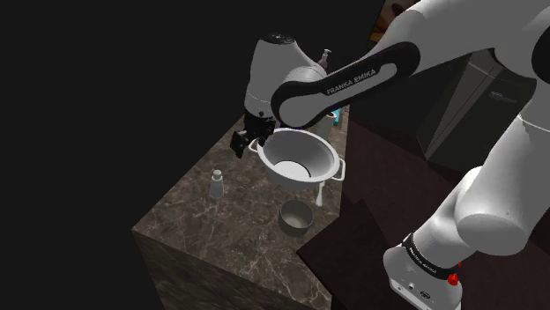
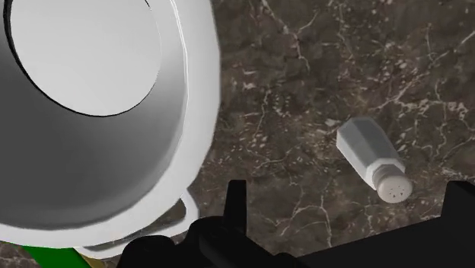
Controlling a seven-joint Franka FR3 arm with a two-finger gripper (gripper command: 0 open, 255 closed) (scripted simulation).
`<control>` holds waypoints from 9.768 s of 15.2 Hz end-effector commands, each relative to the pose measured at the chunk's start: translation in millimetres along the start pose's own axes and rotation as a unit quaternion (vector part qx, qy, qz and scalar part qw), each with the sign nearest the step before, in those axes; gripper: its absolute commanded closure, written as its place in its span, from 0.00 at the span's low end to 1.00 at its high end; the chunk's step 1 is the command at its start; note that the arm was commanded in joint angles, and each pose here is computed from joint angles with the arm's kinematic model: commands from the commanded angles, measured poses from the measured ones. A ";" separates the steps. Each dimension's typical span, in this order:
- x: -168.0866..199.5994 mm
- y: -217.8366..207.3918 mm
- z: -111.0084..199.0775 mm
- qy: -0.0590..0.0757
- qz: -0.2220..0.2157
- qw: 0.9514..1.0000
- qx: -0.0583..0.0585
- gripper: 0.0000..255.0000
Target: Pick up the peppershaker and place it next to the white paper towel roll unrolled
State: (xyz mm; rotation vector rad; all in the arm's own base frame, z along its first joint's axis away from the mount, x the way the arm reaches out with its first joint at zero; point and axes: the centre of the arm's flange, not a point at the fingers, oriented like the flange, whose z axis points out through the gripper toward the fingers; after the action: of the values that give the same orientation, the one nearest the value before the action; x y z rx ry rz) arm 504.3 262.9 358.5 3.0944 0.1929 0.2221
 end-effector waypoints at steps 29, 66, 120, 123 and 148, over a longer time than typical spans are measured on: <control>54.3 -87.3 128.4 0.006 -0.015 1.000 -0.018 1.00; 77.3 -80.4 -33.5 0.006 -0.015 1.000 -0.018 1.00; 46.0 330.9 -142.7 0.006 -0.015 1.000 -0.018 1.00; 41.4 370.2 -141.7 0.006 -0.015 1.000 -0.018 1.00; 5.6 652.4 -118.8 0.006 -0.015 1.000 -0.018 1.00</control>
State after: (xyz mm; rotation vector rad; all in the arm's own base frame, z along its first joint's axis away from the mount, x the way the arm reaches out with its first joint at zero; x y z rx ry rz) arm 571.7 -379.1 509.4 3.0524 0.2316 0.2408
